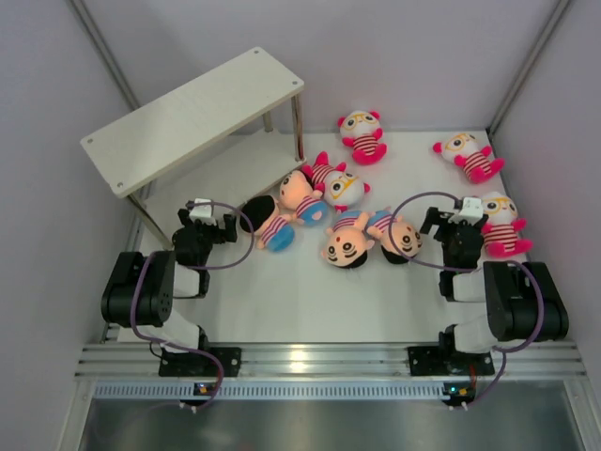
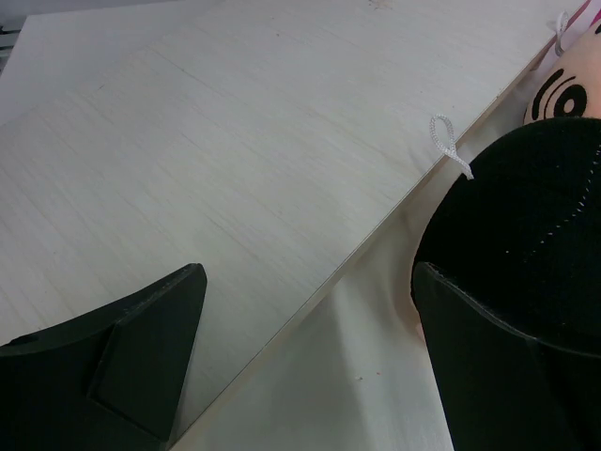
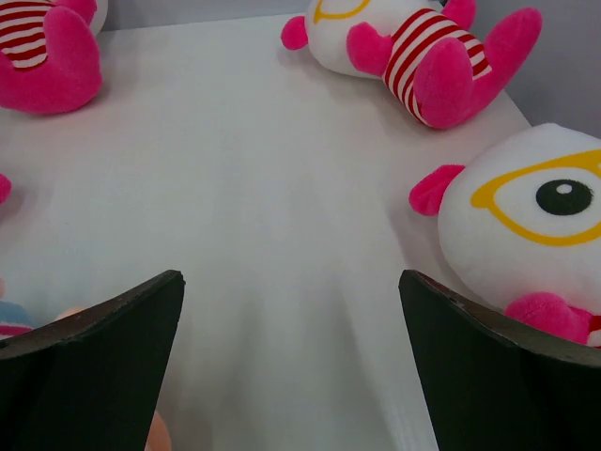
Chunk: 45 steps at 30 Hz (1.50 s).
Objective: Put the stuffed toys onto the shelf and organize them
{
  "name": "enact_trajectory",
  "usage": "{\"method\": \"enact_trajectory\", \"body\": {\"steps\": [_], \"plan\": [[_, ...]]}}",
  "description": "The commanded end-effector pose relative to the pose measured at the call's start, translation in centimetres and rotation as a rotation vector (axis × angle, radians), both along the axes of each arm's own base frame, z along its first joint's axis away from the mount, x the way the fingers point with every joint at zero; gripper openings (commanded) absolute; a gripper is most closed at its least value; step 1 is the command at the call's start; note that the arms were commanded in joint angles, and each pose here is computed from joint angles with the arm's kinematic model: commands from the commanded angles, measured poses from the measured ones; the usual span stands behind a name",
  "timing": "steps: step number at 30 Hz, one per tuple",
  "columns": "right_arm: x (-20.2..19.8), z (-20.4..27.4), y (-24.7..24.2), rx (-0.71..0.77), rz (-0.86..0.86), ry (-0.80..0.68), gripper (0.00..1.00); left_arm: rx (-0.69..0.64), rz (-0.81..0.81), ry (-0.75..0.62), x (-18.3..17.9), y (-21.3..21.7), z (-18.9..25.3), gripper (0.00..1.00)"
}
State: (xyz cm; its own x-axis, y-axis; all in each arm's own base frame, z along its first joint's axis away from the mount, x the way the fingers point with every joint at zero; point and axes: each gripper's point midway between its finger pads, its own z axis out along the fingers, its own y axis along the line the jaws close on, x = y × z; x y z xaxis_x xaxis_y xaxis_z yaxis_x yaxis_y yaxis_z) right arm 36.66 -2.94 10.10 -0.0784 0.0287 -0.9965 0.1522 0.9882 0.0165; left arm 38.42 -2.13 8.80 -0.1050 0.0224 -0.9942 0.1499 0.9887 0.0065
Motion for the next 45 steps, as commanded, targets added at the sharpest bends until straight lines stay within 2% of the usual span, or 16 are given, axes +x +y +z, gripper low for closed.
{"method": "enact_trajectory", "body": {"steps": [1,5,6,9,11,13,15,16,17,18,23,26,29,32,35,45], "plan": [[1.0,2.0,0.6,0.001,0.019,-0.063,0.99,-0.020,0.011,0.001,0.3,0.3,0.0,0.98],[1.2,4.2,-0.5,0.025,-0.053,-0.014,1.00,-0.016,0.013,0.004,0.3,0.3,0.0,0.98],[1.6,8.0,-1.0,0.065,-0.089,-0.091,0.99,-0.018,0.013,0.006,0.3,0.3,-0.1,0.98],[2.1,12.3,0.4,0.143,-0.024,-0.110,0.99,-0.017,0.010,0.013,0.3,0.2,-0.2,0.98],[2.2,11.5,1.4,0.198,0.009,0.019,0.99,-0.017,-0.004,0.004,0.2,0.0,0.1,0.98],[3.6,14.0,3.3,0.229,0.104,0.065,0.91,-0.002,-0.043,-0.022,0.7,-0.5,2.4,0.97],[3.7,13.3,6.3,0.290,0.245,0.196,0.83,-0.010,-0.192,0.074,-0.1,-2.9,2.2,0.86],[3.6,13.0,7.4,0.310,0.300,0.225,0.81,-0.033,-0.204,0.079,2.1,-2.8,4.8,0.84],[3.4,12.8,8.2,0.337,0.337,0.254,0.81,-0.063,-0.231,0.302,0.4,-3.2,1.2,0.82],[3.5,12.8,9.3,0.360,0.385,0.281,0.80,-0.070,-0.313,0.355,0.2,-4.5,1.0,0.81],[5.5,13.5,11.6,0.421,0.442,0.319,0.82,0.140,-0.406,0.541,-2.4,-5.7,-0.1,0.83],[9.6,14.4,11.7,0.436,0.423,0.302,0.82,0.207,-0.415,0.626,-4.4,-5.6,0.2,0.83],[15.0,13.8,12.7,0.464,0.416,0.312,0.82,0.232,-0.366,0.645,-5.1,-4.6,2.2,0.85],[21.7,10.0,13.9,0.545,0.401,0.380,0.79,0.250,-0.353,0.703,-5.8,-4.1,3.5,0.86],[25.4,6.4,15.2,0.618,0.405,0.432,0.79,0.264,-0.321,0.735,-5.6,-3.5,4.0,0.86],[27.8,2.2,19.8,0.706,0.473,0.499,0.86,0.266,-0.363,0.806,-5.2,-4.1,5.0,0.86]]}}
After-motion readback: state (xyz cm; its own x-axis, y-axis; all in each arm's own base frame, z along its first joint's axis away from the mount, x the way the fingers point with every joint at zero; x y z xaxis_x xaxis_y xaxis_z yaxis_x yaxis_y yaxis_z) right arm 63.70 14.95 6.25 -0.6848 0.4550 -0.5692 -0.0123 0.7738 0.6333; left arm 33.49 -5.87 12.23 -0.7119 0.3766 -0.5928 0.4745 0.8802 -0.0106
